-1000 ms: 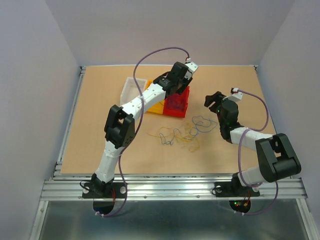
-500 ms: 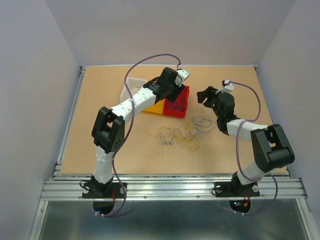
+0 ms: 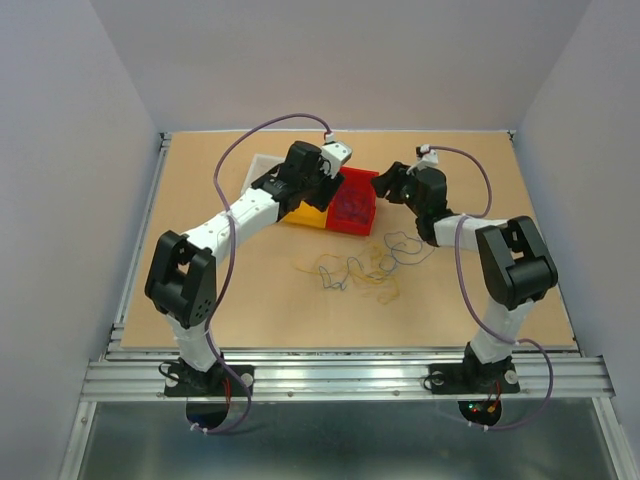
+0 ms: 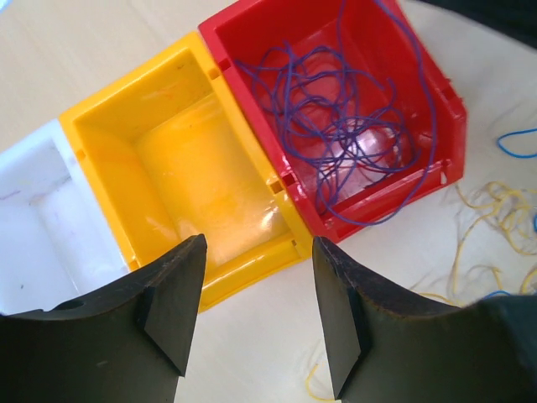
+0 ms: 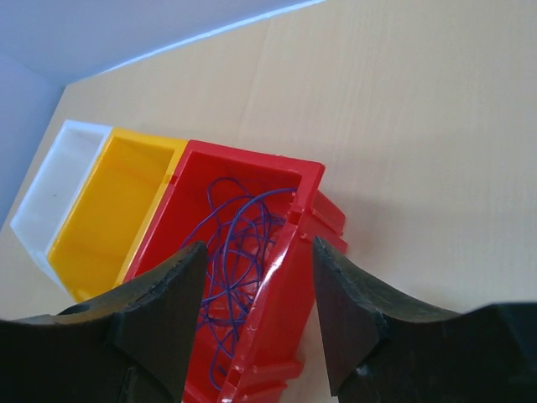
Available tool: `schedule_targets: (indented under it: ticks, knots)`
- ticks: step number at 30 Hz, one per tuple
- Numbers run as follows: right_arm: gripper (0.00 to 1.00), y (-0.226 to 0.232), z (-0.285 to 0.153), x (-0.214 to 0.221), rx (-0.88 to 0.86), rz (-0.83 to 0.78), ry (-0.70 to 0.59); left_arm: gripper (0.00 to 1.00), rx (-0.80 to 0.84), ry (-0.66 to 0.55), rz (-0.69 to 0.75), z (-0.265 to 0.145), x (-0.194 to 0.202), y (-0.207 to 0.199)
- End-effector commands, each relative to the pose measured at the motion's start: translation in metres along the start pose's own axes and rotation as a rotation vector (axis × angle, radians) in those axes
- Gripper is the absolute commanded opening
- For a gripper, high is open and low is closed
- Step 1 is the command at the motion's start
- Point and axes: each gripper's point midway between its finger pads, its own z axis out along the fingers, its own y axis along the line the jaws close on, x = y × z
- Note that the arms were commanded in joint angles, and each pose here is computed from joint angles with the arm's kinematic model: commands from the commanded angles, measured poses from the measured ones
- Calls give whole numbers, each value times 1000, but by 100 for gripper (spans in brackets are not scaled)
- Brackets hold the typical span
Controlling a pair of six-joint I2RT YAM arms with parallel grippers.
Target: Untangle the cables
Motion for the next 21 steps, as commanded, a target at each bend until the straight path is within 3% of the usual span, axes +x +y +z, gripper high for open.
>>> schedule_targets:
  ticks: [1, 16, 18, 21]
  knots:
    - [58, 37, 19, -18, -69, -44, -35, 64, 77, -137, 39, -22, -31, -14]
    - [47, 18, 42, 6, 229, -174, -21, 63, 122, -102, 62, -12, -19, -29]
    - [40, 19, 42, 7, 236, -181, -24, 63, 122, -108, 65, -14, -21, -29]
    - [13, 22, 42, 8, 232, -183, -22, 62, 120, -107, 70, -14, -21, -30]
